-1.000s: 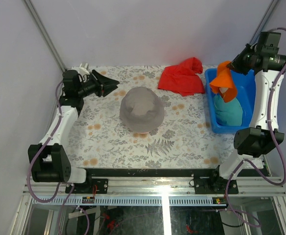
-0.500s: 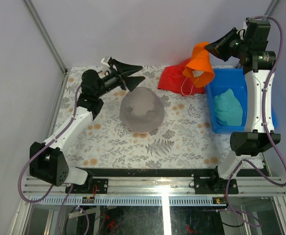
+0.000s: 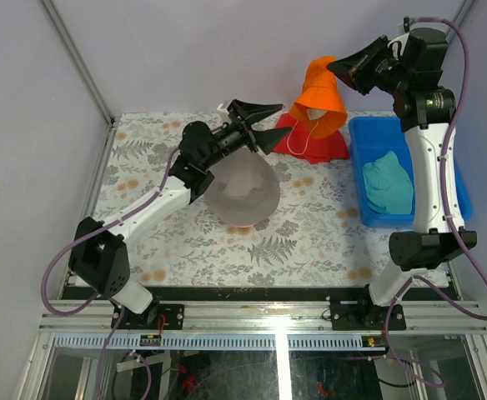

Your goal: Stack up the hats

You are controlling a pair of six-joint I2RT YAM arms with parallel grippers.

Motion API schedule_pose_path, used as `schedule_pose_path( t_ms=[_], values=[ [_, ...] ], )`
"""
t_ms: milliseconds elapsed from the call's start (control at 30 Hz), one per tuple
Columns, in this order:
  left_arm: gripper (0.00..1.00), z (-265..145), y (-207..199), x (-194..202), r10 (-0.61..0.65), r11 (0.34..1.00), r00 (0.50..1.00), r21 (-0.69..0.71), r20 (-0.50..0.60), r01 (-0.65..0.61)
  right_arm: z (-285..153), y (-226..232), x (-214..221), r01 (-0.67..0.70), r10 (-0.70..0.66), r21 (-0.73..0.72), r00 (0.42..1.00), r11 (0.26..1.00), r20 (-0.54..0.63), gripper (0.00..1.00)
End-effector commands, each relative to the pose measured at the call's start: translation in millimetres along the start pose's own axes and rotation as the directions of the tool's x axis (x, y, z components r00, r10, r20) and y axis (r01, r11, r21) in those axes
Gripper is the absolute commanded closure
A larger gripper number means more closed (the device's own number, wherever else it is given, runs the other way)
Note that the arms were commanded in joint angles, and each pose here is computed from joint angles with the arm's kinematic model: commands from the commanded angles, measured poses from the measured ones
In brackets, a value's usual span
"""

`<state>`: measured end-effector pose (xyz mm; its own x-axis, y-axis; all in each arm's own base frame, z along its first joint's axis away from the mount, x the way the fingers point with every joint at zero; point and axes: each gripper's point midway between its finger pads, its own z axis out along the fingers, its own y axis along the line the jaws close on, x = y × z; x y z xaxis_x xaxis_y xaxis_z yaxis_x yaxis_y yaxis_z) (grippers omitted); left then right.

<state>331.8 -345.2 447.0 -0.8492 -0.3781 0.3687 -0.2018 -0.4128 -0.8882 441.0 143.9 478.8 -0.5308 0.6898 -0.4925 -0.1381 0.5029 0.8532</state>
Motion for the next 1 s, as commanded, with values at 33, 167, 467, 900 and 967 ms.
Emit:
schedule_pose_path(
  t_ms=[33,167,467,900,967],
  values=[
    [0.41,16.7,-44.2,5.4,-0.042,0.992,0.999,0.119,-0.015,0.043,-33.8,50.9,3.5,0.057,-0.052,-0.139,0.998,0.989,0.037,1.0],
    [0.41,26.0,-41.9,3.8,-0.041,0.992,0.999,0.12,-0.015,0.042,-37.8,52.3,9.3,0.057,-0.054,-0.146,0.998,0.988,0.028,1.0],
    [0.42,33.5,-26.7,15.6,-0.045,0.994,0.998,0.095,-0.038,0.048,-40.8,49.7,12.2,0.072,-0.068,-0.139,0.997,0.988,0.032,1.0],
    [0.76,46.1,-4.7,-6.8,-0.028,0.997,0.999,0.067,-0.031,0.03,-33.6,62.9,41.5,0.075,-0.085,-0.176,0.995,0.982,-0.046,1.0],
    [0.88,45.5,0.1,-15.4,-0.006,0.998,1.0,0.055,-0.022,0.008,-32.4,61.5,46.3,0.076,-0.088,-0.173,0.994,0.982,-0.058,1.0]
  ],
)
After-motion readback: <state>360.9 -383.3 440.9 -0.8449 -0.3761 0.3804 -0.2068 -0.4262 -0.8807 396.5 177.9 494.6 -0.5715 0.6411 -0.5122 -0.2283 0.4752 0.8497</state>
